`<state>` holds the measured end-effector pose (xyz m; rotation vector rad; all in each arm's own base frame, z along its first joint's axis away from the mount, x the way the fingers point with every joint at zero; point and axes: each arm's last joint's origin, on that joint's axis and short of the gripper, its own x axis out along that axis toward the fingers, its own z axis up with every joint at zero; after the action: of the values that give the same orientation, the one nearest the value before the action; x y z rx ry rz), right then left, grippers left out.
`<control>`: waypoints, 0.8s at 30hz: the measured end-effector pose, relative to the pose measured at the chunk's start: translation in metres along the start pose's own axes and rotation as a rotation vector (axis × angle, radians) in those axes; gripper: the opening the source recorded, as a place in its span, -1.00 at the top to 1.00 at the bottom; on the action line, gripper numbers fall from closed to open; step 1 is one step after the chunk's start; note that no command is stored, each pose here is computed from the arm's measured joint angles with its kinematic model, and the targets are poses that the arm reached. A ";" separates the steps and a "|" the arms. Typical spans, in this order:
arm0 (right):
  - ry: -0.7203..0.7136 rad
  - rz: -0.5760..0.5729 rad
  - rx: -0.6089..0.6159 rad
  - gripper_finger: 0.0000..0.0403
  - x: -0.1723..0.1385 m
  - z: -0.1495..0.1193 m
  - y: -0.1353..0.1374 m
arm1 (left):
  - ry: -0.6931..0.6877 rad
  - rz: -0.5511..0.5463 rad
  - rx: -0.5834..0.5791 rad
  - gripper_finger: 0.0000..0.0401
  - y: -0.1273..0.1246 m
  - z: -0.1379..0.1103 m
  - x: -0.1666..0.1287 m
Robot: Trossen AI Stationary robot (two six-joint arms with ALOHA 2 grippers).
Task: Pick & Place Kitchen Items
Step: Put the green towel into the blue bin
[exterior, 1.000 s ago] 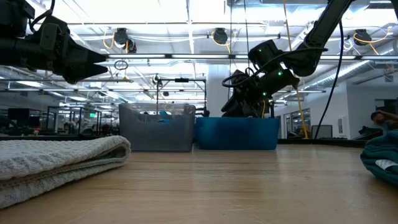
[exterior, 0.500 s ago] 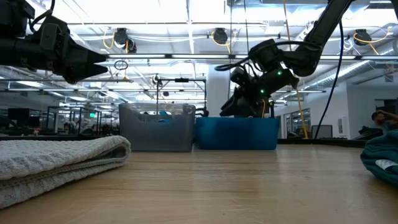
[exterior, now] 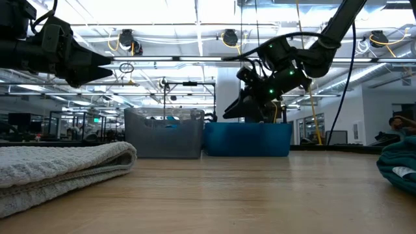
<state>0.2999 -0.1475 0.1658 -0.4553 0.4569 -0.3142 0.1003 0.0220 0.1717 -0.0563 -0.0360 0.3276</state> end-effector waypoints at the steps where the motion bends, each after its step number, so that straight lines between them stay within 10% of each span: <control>1: -0.007 0.009 -0.004 0.35 0.000 0.002 0.003 | 0.000 0.000 0.000 -0.54 0.000 0.000 0.000; 24: -0.196 0.222 -0.004 0.35 -0.012 0.055 0.087 | 0.000 0.000 0.000 -0.54 0.000 0.000 0.000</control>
<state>0.3325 -0.0498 0.1719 -0.4302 0.3132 -0.0532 0.1004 0.0219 0.1717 -0.0563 -0.0360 0.3272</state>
